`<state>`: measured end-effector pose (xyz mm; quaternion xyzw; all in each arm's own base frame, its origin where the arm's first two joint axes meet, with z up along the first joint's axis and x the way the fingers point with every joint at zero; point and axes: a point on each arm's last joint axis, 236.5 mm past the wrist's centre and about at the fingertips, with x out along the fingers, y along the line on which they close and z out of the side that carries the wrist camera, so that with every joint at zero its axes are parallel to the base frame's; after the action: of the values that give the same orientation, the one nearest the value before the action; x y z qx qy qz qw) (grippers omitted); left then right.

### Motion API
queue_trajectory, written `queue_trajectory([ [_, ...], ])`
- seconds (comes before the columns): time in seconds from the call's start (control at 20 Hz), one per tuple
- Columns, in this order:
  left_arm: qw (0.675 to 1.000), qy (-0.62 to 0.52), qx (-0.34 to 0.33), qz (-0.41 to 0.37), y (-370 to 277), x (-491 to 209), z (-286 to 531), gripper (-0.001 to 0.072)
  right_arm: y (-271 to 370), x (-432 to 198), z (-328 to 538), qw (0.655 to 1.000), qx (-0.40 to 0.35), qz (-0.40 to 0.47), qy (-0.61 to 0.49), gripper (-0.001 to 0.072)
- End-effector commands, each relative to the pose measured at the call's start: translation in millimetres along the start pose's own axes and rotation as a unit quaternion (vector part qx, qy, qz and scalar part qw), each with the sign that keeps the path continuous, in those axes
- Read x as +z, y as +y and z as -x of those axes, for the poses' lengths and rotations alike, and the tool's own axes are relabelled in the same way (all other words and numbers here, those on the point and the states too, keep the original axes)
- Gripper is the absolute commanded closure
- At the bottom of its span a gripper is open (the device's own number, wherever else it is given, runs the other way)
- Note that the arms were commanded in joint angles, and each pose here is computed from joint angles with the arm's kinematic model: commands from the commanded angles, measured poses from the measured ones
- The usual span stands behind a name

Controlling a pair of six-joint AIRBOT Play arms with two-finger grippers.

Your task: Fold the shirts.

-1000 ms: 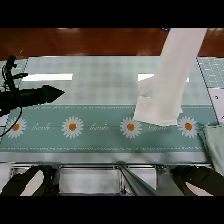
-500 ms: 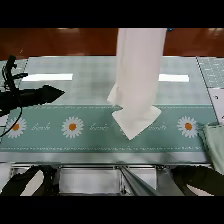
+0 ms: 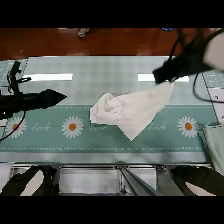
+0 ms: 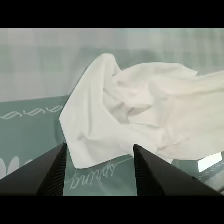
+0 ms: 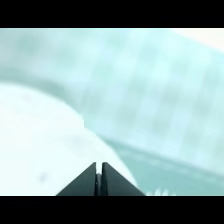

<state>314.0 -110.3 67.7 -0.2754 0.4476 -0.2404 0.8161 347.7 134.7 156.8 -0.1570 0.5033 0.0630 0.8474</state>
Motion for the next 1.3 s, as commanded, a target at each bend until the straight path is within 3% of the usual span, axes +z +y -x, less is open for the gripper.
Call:
queue_trajectory([
  [0.0,0.998,0.038,-0.007,0.053,0.7,-27.9,-13.1,0.02,23.9,-84.4,-104.8,0.994,0.008,-0.043,0.101,0.0671],
  [0.1,0.997,0.061,-0.014,0.04,-6.0,-39.9,-23.8,0.02,26.0,-110.1,-129.8,0.99,0.002,-0.058,0.128,0.0303],
  [0.25,0.997,0.065,-0.017,0.033,-9.5,-23.6,-26.2,0.02,-31.2,-113.1,-103.9,0.987,-0.062,-0.052,0.139,0.0303],
  [0.4,0.996,0.03,0.003,0.089,13.0,13.5,-14.9,0.02,-108.9,-128.3,-57.6,0.976,-0.103,-0.174,0.079,0.0304],
  [0.5,0.989,0.071,0.004,0.129,26.5,-3.9,-35.1,0.02,-114.8,-156.0,-67.9,0.955,-0.05,-0.292,0.032,0.0304],
  [0.65,0.97,0.18,-0.006,0.163,33.9,-45.0,-89.7,0.02,-66.4,-204.2,-107.0,0.917,0.08,-0.388,0.046,0.0305],
  [0.8,0.953,0.241,-0.001,0.186,33.5,-55.6,-134.1,0.02,-31.9,-220.2,-113.3,0.91,0.155,-0.378,0.068,0.0305],
  [1.25,0.939,0.296,0.035,0.173,16.2,-53.8,-204.1,0.02,-29.6,-213.9,-112.5,0.91,0.164,-0.376,0.057,0.0305],
])
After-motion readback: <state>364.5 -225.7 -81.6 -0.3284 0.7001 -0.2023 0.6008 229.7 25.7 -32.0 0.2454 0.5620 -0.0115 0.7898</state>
